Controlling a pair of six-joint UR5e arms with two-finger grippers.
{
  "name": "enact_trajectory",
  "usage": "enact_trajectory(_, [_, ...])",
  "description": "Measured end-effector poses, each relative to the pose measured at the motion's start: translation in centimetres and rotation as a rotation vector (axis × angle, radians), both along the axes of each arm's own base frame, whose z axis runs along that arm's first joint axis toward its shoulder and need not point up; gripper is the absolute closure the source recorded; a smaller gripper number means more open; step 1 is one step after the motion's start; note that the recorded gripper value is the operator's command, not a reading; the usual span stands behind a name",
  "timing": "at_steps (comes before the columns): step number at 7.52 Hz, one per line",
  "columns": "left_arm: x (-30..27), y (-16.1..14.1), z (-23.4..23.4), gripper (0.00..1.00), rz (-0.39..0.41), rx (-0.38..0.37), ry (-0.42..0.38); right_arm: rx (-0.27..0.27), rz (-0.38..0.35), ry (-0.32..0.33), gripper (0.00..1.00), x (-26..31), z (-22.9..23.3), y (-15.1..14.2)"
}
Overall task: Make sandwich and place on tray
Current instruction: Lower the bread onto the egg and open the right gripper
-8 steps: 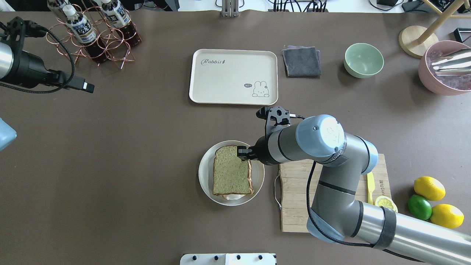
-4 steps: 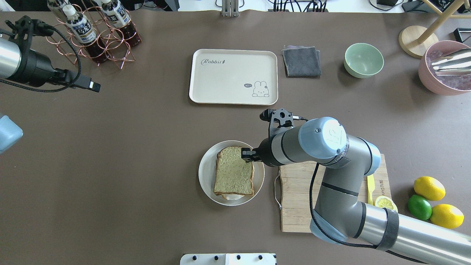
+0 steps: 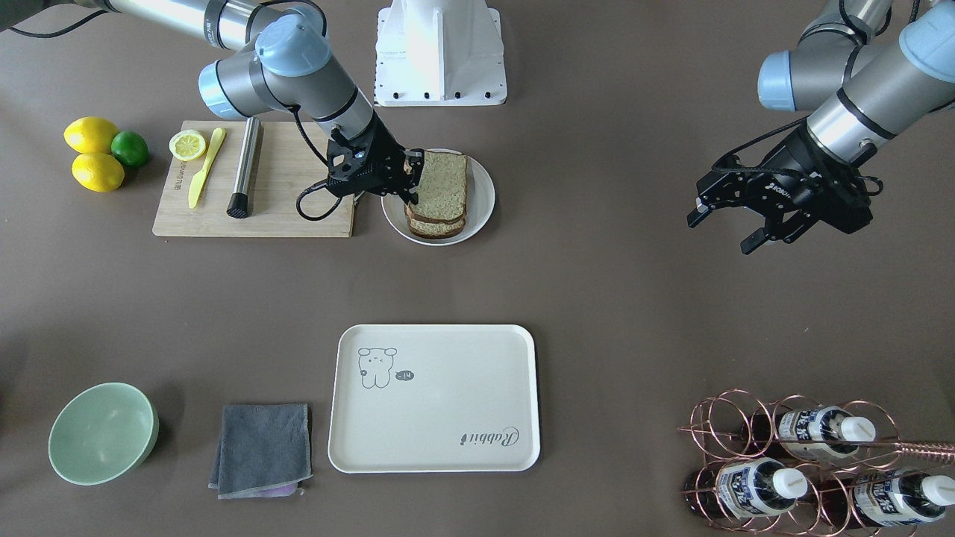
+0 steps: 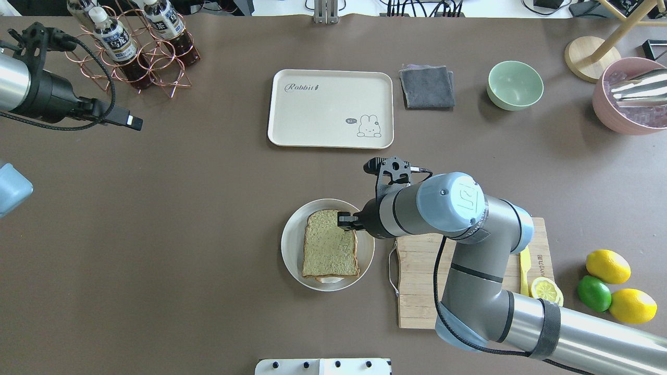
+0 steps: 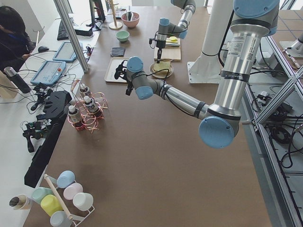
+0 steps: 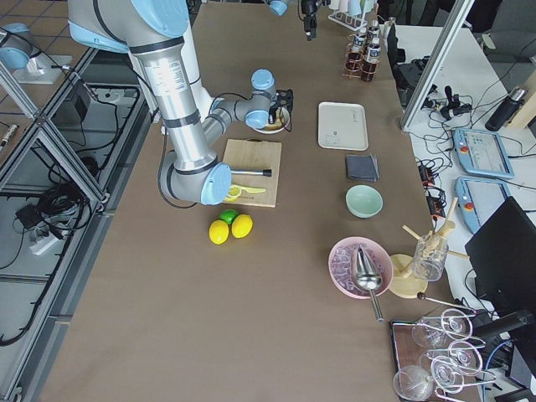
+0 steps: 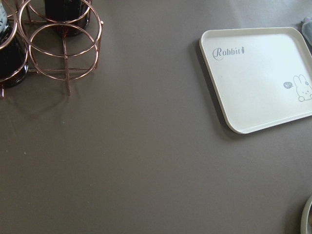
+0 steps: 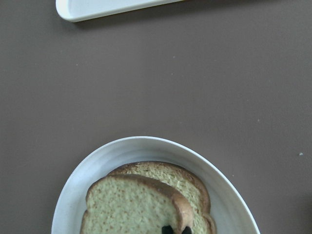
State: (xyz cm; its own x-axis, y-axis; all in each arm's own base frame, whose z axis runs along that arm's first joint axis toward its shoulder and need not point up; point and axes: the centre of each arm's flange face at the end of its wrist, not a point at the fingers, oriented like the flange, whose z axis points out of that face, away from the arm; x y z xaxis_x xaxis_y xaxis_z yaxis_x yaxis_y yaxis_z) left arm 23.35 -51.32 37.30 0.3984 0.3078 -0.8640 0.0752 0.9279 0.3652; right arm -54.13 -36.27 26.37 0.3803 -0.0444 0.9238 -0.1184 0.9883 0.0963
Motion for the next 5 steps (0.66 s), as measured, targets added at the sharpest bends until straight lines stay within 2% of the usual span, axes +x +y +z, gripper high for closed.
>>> enact_trajectory(1, [0.00,0.00,0.01,0.01,0.000,0.000,0.000,0.001,0.003,0.002,0.31,-0.10,0.02,-0.01])
enact_trajectory(2, [0.03,-0.04,0.12,0.01,0.000,-0.001,-0.001,0.003,0.009,0.003,0.00,-0.18,0.04,-0.01])
enact_trajectory(5, [0.12,-0.20,0.29,0.01,0.001,-0.004,-0.004,0.020,0.028,0.012,0.00,-0.79,0.17,0.60])
